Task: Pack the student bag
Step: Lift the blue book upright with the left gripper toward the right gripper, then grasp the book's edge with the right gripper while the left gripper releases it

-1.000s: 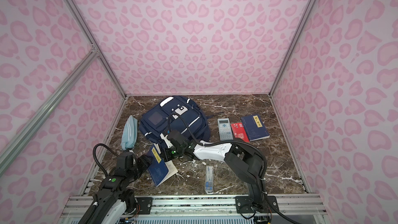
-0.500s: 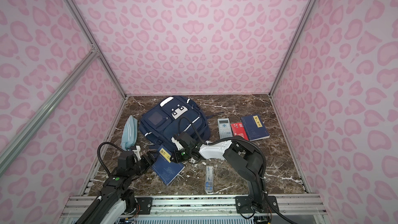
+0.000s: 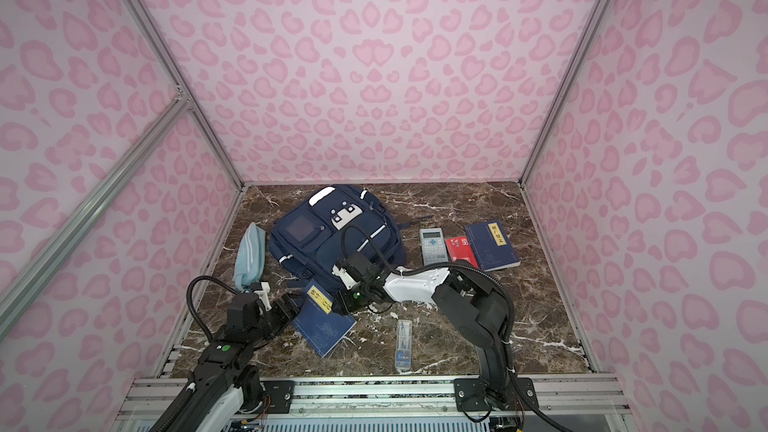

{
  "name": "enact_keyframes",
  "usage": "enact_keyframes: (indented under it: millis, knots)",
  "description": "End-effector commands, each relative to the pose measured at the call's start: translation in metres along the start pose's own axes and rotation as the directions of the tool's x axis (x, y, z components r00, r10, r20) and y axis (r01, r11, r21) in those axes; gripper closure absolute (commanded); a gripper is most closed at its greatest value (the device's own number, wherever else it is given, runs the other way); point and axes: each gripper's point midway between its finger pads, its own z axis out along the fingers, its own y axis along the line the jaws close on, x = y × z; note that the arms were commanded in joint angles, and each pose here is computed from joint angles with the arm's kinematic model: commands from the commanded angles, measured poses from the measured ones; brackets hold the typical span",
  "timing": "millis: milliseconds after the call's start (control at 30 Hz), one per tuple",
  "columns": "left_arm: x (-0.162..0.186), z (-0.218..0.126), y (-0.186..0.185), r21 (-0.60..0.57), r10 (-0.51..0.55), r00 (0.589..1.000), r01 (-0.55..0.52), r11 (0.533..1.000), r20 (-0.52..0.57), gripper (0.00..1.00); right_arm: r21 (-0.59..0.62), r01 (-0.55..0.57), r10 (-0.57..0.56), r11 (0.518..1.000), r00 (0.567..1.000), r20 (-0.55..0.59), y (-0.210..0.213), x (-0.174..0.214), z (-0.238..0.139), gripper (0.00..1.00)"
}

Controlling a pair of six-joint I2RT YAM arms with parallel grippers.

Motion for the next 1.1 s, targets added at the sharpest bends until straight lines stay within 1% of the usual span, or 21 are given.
enact_keyframes:
  millis: [0,100,167,200,300,367,467,533,667,700,767,833,933,1000,1067]
  knots:
    - [0.016,0.000,0.032,-0.119,-0.058,0.998,0.053,0.992,-0.038,0.21,-0.016,0.037,-0.037,0.999,0.999,-0.007,0.002,-0.003,0.012,0.43]
    - [0.017,0.000,0.034,-0.128,-0.061,0.997,0.055,0.990,-0.038,0.22,-0.055,0.036,-0.037,0.998,0.999,-0.011,0.008,-0.007,0.022,0.44]
    - [0.017,-0.001,0.035,-0.134,-0.057,0.998,0.051,0.990,-0.039,0.22,-0.062,0.030,-0.031,0.998,0.999,-0.011,0.008,-0.008,0.025,0.50]
    - [0.018,-0.001,0.036,-0.135,-0.056,0.998,0.050,0.990,-0.039,0.22,-0.062,0.026,-0.027,0.998,1.000,-0.012,0.007,-0.008,0.025,0.56]
    - [0.016,-0.002,0.035,-0.132,-0.056,0.998,0.051,0.990,-0.031,0.23,-0.076,0.013,-0.013,0.997,1.000,-0.004,0.007,-0.007,0.023,0.86]
    - [0.014,-0.003,0.032,-0.125,-0.054,0.998,0.050,0.991,-0.025,0.23,-0.083,0.012,-0.012,0.996,1.000,0.006,0.009,-0.009,0.020,0.99]
    - [0.007,-0.008,0.020,-0.106,-0.024,1.000,0.022,0.994,-0.017,0.26,-0.109,0.019,-0.018,0.994,1.000,0.016,0.019,-0.011,0.010,1.00]
    - [-0.004,-0.017,0.002,-0.071,0.023,1.000,-0.022,0.997,0.011,0.26,-0.129,0.037,-0.033,0.991,0.999,0.033,0.031,-0.013,-0.003,1.00]
    - [-0.022,-0.034,-0.049,0.096,0.084,0.994,-0.091,0.991,0.070,0.21,-0.153,0.059,-0.045,0.987,0.995,0.092,0.050,-0.019,-0.042,1.00]
    - [-0.025,-0.039,-0.065,0.148,0.101,0.992,-0.111,0.983,0.075,0.19,-0.153,0.055,-0.038,0.987,0.993,0.114,0.051,-0.022,-0.055,1.00]
    - [-0.032,-0.051,-0.092,0.211,0.147,0.986,-0.162,0.964,0.083,0.18,-0.148,0.035,-0.011,0.988,0.988,0.156,0.047,-0.028,-0.079,1.00]
    - [-0.038,-0.067,-0.122,0.268,0.223,0.969,-0.244,0.932,0.105,0.22,-0.153,0.009,0.022,0.988,0.980,0.198,0.040,-0.033,-0.105,1.00]
    - [-0.046,-0.084,-0.157,0.356,0.273,0.947,-0.316,0.879,0.168,0.18,-0.185,-0.003,0.056,0.983,0.956,0.286,0.034,-0.045,-0.145,1.00]
    - [-0.042,-0.083,-0.178,0.453,0.285,0.946,-0.325,0.830,0.156,0.17,-0.200,-0.018,0.085,0.980,0.940,0.332,0.028,-0.052,-0.168,1.00]
    - [-0.027,-0.071,-0.196,0.534,0.311,0.945,-0.316,0.784,0.102,0.16,-0.232,-0.018,0.106,0.972,0.921,0.374,0.026,-0.058,-0.189,1.00]
